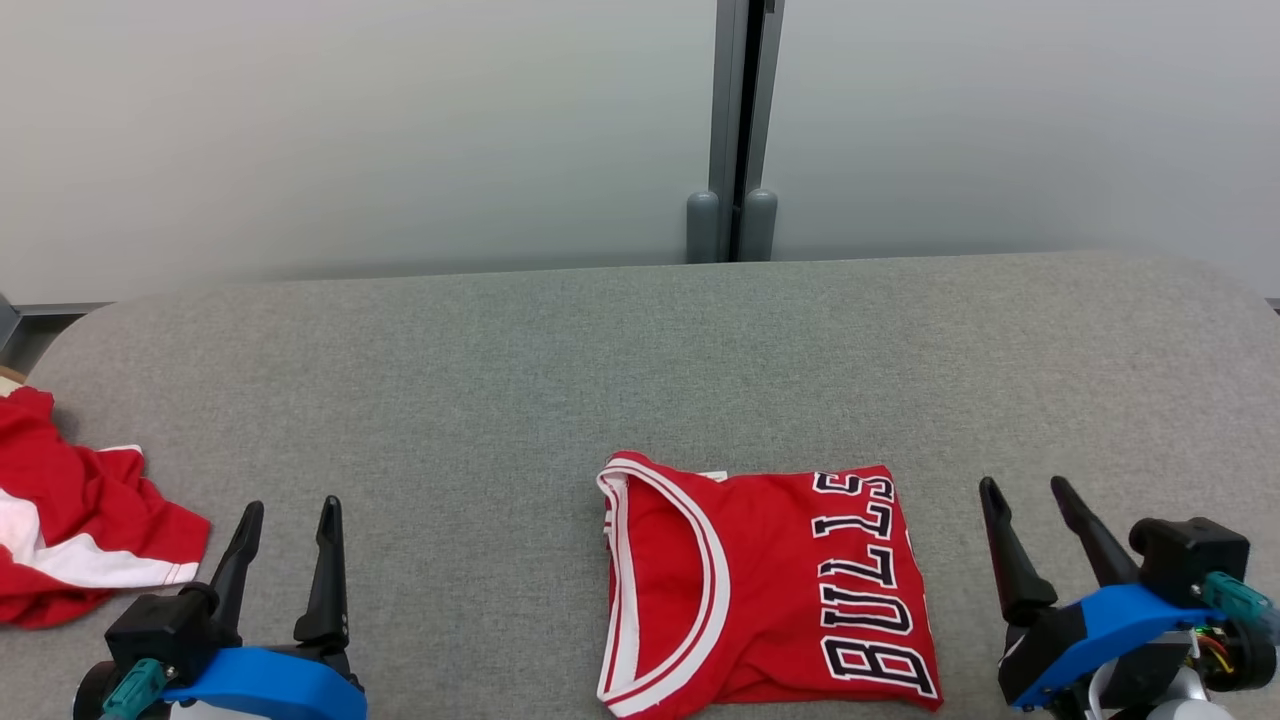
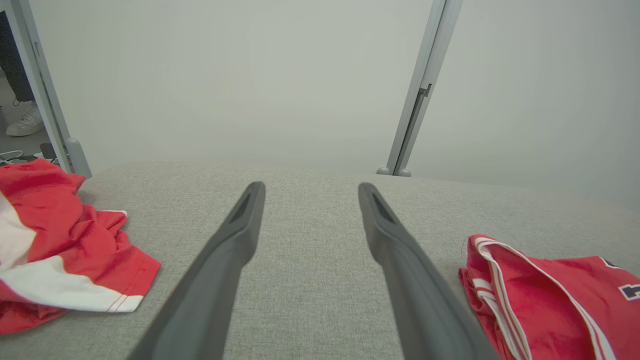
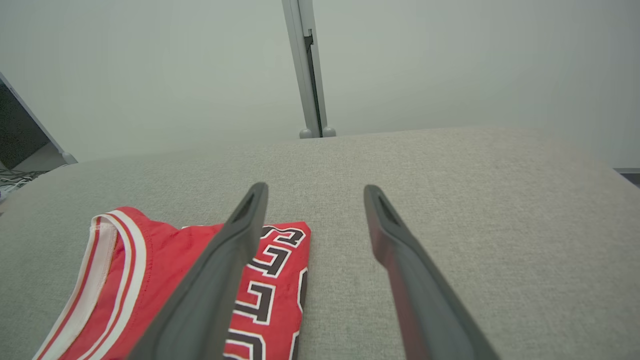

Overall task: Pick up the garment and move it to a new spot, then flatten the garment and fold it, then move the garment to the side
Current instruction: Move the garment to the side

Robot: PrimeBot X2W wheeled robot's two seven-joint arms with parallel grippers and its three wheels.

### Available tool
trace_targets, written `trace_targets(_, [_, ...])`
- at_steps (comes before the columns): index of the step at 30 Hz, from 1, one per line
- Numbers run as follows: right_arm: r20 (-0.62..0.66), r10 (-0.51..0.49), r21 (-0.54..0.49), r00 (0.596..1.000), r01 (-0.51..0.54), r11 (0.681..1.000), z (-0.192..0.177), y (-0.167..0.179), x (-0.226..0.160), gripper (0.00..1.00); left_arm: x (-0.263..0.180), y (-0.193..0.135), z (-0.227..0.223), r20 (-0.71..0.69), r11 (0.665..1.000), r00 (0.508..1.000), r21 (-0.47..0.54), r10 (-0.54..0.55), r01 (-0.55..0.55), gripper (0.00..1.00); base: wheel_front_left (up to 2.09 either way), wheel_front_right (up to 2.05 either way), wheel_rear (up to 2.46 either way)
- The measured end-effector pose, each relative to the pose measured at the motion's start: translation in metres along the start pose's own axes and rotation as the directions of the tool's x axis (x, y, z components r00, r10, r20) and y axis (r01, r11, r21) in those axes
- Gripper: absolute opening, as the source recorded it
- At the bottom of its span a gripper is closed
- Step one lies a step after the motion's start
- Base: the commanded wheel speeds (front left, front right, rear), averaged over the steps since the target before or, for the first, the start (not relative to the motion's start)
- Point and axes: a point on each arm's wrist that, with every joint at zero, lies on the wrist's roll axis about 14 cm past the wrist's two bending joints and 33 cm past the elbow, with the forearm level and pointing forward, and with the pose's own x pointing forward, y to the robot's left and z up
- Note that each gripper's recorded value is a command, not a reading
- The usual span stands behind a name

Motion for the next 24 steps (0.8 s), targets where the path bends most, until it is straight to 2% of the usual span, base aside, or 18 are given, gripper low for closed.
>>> trace_targets(2, [-0.027, 0.002, 0.003, 1.000, -0.002, 1.000, -0.006, 0.001, 0.000, 1.00, 0.000, 0.001, -0.001, -0.003, 1.000, 1.000, 0.001, 0.000, 0.000, 1.00, 0.00, 0.00, 0.00])
trace_targets(5, [-0.158, 0.014, 0.022, 0.987, -0.010, 1.000, -0.031, 0.004, 0.001, 1.00, 0.002, 0.001, -0.003, -0.011, 1.000, 1.000, 0.002, 0.001, -0.001, 1.00, 0.00, 0.00, 0.00])
trace_targets(6, [-0.158, 0.014, 0.022, 0.987, -0.010, 1.000, -0.031, 0.004, 0.001, 1.00, 0.002, 0.001, -0.003, -0.011, 1.000, 1.000, 0.002, 0.001, -0.001, 1.00, 0.00, 0.00, 0.00])
trace_targets(7, [-0.247, 0.019, 0.025, 0.969, -0.013, 1.000, -0.047, 0.006, 0.002, 1.00, 0.004, 0.001, -0.003, -0.011, 1.000, 1.000, -0.001, -0.001, 0.001, 1.00, 0.00, 0.00, 0.00])
trace_targets(8, [-0.247, 0.019, 0.025, 0.969, -0.013, 1.000, -0.047, 0.006, 0.002, 1.00, 0.004, 0.001, -0.003, -0.011, 1.000, 1.000, -0.001, -0.001, 0.001, 1.00, 0.00, 0.00, 0.00])
trace_targets(9, [-0.324, 0.018, 0.031, 0.946, -0.009, 0.999, -0.059, 0.005, 0.003, 1.00, 0.005, 0.001, -0.004, -0.014, 1.000, 1.000, -0.001, -0.001, 0.001, 1.00, 0.00, 0.00, 0.00])
trace_targets(10, [-0.324, 0.018, 0.031, 0.946, -0.009, 0.999, -0.059, 0.005, 0.003, 1.00, 0.005, 0.001, -0.004, -0.014, 1.000, 1.000, -0.001, -0.001, 0.001, 1.00, 0.00, 0.00, 0.00])
trace_targets(14, [-0.464, 0.040, 0.065, 0.885, -0.011, 0.998, -0.081, 0.009, 0.009, 1.00, 0.009, 0.001, -0.003, -0.013, 1.000, 1.000, -0.001, -0.003, 0.003, 1.00, 0.00, 0.00, 0.00])
trace_targets(20, [-0.569, 0.095, 0.092, 0.817, -0.051, 0.994, -0.103, 0.027, 0.023, 1.00, 0.013, 0.003, -0.004, -0.013, 1.000, 1.000, -0.004, 0.000, 0.000, 1.00, 0.00, 0.00, 0.00])
trace_targets(24, [-0.652, 0.083, 0.068, 0.754, -0.050, 0.996, -0.125, 0.026, 0.022, 1.00, 0.014, 0.006, -0.007, -0.019, 1.000, 1.000, -0.004, 0.008, -0.008, 1.00, 0.00, 0.00, 0.00])
